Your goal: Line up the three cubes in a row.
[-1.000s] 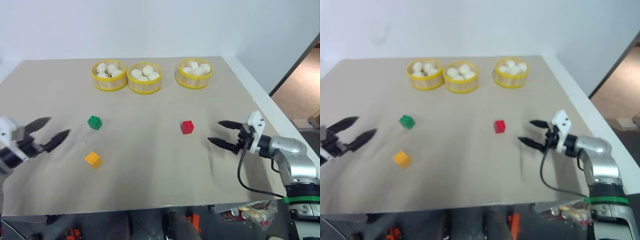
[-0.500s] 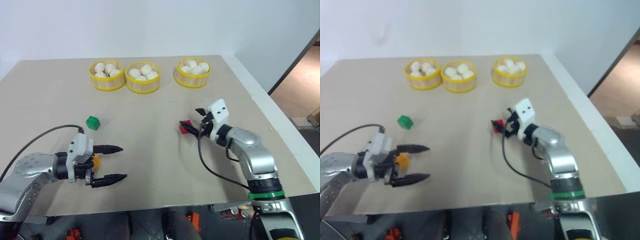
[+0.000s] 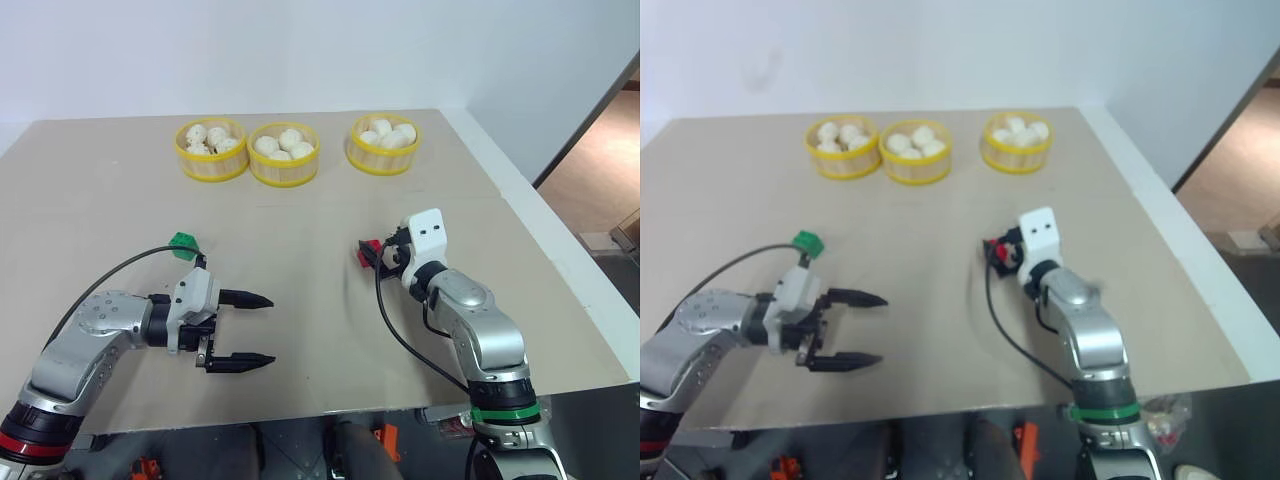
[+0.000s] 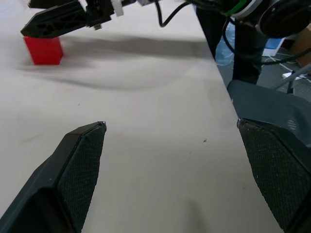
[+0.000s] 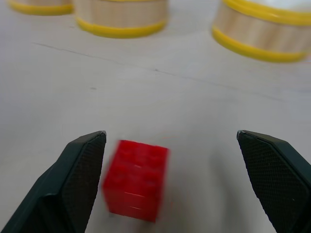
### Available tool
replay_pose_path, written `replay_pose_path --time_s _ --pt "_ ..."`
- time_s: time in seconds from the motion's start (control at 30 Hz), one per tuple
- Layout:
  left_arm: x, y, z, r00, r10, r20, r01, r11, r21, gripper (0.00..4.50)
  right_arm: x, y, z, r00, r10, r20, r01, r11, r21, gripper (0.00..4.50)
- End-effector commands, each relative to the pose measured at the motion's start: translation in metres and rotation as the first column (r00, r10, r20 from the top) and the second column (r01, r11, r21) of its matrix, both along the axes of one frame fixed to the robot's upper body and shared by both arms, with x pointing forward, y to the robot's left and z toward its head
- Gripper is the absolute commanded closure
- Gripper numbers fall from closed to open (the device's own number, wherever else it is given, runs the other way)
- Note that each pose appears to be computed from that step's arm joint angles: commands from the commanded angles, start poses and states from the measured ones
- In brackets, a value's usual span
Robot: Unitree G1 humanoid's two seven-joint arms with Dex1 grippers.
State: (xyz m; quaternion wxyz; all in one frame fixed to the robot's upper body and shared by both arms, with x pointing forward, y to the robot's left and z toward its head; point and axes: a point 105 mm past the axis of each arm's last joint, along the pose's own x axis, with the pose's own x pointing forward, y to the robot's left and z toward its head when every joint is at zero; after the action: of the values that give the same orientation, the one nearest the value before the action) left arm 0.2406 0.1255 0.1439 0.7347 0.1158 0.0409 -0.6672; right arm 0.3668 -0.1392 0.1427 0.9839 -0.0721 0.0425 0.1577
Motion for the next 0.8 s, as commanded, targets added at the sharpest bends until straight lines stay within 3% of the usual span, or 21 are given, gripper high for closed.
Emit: replay_pose_path --time_s 0.03,0.3,0.4,0.43,0.63,0.8 --pt "0.001 -0.007 0.008 0.999 -0.016 0.035 0.017 0.999 -0.031 0.01 0.001 0.003 0.001 1.000 -0.026 0.004 0.026 0.999 0.046 0.00" --pt "0.000 -0.008 0.006 0.999 -0.012 0.041 0.013 0.999 -0.030 0.01 -0.001 0.014 -0.016 0.998 -0.013 -0.068 0.020 0.995 0.101 0.00" --pt "0.000 -0.007 0.006 0.999 0.001 0.040 0.001 0.999 -0.038 0.00 0.000 0.009 -0.027 0.995 -0.034 -0.093 0.042 0.995 0.086 0.85" --pt "0.000 -0.005 0.006 0.999 0.004 0.039 -0.003 0.999 -0.040 0.00 0.000 0.007 -0.028 0.995 -0.041 -0.093 0.049 0.996 0.080 1.31" --pt "0.000 0.000 0.003 0.999 0.015 0.032 -0.014 0.999 -0.038 0.00 0.002 0.005 -0.026 0.996 -0.037 -0.084 0.044 0.996 0.082 3.26" --pt "0.001 0.007 -0.001 0.999 0.026 0.030 -0.025 0.999 -0.026 0.00 0.004 0.001 -0.026 0.997 -0.033 -0.069 0.038 0.997 0.067 3.37"
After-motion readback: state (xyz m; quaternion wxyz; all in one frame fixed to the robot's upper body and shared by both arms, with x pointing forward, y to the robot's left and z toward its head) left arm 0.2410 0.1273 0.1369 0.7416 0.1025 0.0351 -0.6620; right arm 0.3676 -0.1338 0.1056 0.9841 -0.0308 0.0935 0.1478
